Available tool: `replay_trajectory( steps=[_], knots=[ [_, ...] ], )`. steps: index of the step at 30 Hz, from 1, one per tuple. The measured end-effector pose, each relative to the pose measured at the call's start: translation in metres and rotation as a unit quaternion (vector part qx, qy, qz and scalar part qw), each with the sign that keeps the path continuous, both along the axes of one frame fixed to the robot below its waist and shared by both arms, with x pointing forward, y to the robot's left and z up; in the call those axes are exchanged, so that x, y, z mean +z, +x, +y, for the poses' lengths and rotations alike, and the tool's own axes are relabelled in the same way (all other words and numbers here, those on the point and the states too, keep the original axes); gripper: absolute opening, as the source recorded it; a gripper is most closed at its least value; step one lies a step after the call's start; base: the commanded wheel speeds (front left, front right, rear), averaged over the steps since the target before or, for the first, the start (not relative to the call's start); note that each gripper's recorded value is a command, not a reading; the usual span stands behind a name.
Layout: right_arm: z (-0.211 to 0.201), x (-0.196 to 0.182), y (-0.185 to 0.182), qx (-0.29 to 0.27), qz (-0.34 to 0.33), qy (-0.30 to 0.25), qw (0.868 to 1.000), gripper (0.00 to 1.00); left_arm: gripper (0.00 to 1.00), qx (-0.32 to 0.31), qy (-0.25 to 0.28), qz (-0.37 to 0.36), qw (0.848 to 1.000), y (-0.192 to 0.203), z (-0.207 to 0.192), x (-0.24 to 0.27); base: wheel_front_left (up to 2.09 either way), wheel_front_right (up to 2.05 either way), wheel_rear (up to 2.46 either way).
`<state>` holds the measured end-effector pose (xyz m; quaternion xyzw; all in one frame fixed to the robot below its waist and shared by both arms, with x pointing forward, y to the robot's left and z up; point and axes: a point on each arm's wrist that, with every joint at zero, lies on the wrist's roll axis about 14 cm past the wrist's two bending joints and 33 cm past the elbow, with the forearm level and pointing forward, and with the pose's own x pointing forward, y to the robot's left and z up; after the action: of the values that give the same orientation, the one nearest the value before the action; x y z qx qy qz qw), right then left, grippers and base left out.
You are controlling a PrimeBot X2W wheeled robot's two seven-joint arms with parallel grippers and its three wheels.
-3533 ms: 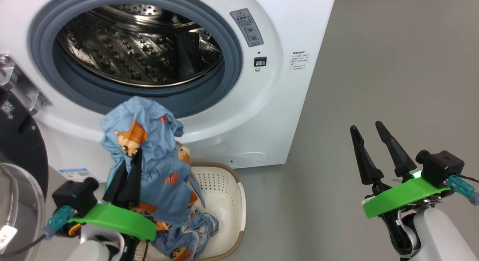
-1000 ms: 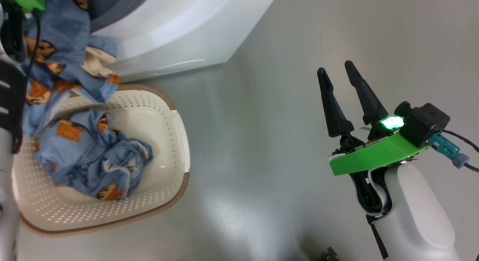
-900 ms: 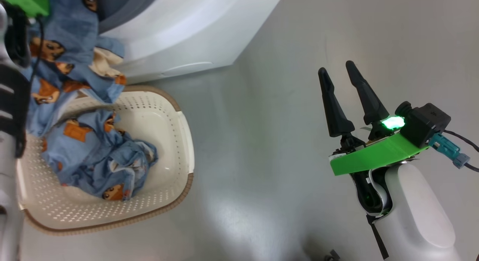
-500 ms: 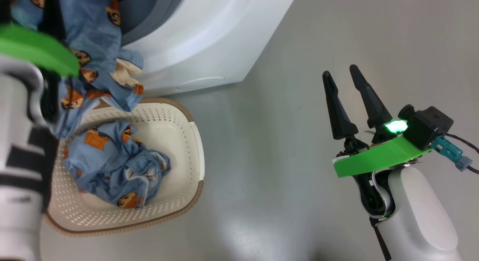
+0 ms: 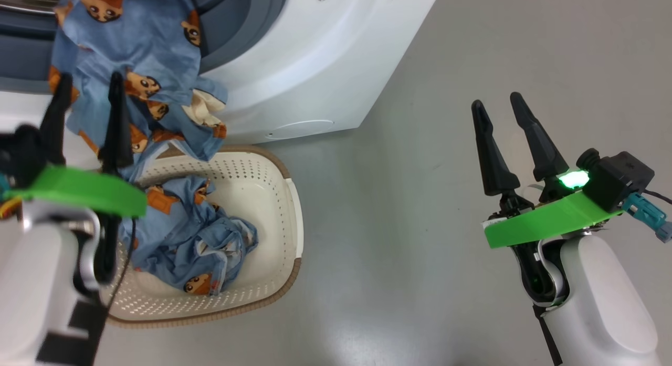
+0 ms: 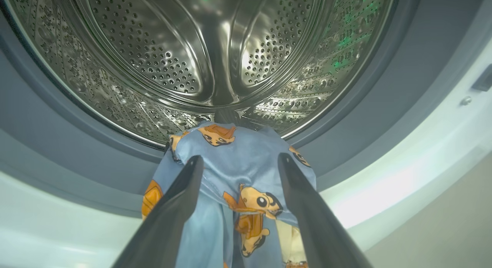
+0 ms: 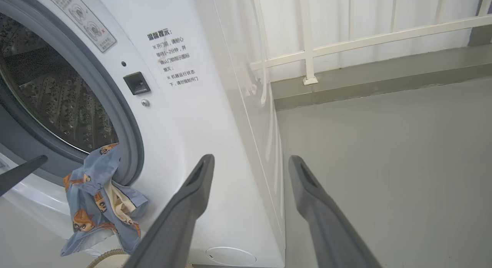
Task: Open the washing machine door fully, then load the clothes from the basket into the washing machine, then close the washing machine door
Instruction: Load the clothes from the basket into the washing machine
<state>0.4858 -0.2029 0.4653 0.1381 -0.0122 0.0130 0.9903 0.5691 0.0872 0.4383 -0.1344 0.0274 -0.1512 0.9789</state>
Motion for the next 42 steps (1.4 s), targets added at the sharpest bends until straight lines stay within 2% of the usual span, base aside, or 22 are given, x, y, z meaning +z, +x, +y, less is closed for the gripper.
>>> replay_trajectory(
  steps=[18,29,42],
  knots=[
    [-0.001,0.006,-0.004,0.005,-0.005,-0.009,1.000,1.00,1.00,0.041,0.013,0.039,0.998,-0.070,0.029,-0.017,0.00,0.00,0.00],
    [-0.001,0.013,-0.007,0.008,-0.011,-0.011,1.000,1.00,1.00,0.043,0.013,0.045,0.998,-0.078,0.029,-0.014,0.00,0.00,0.00],
    [-0.001,0.005,-0.012,0.007,0.000,-0.012,1.000,1.00,1.00,0.024,0.030,0.108,0.993,-0.082,0.023,-0.049,0.00,0.00,0.00]
  ],
)
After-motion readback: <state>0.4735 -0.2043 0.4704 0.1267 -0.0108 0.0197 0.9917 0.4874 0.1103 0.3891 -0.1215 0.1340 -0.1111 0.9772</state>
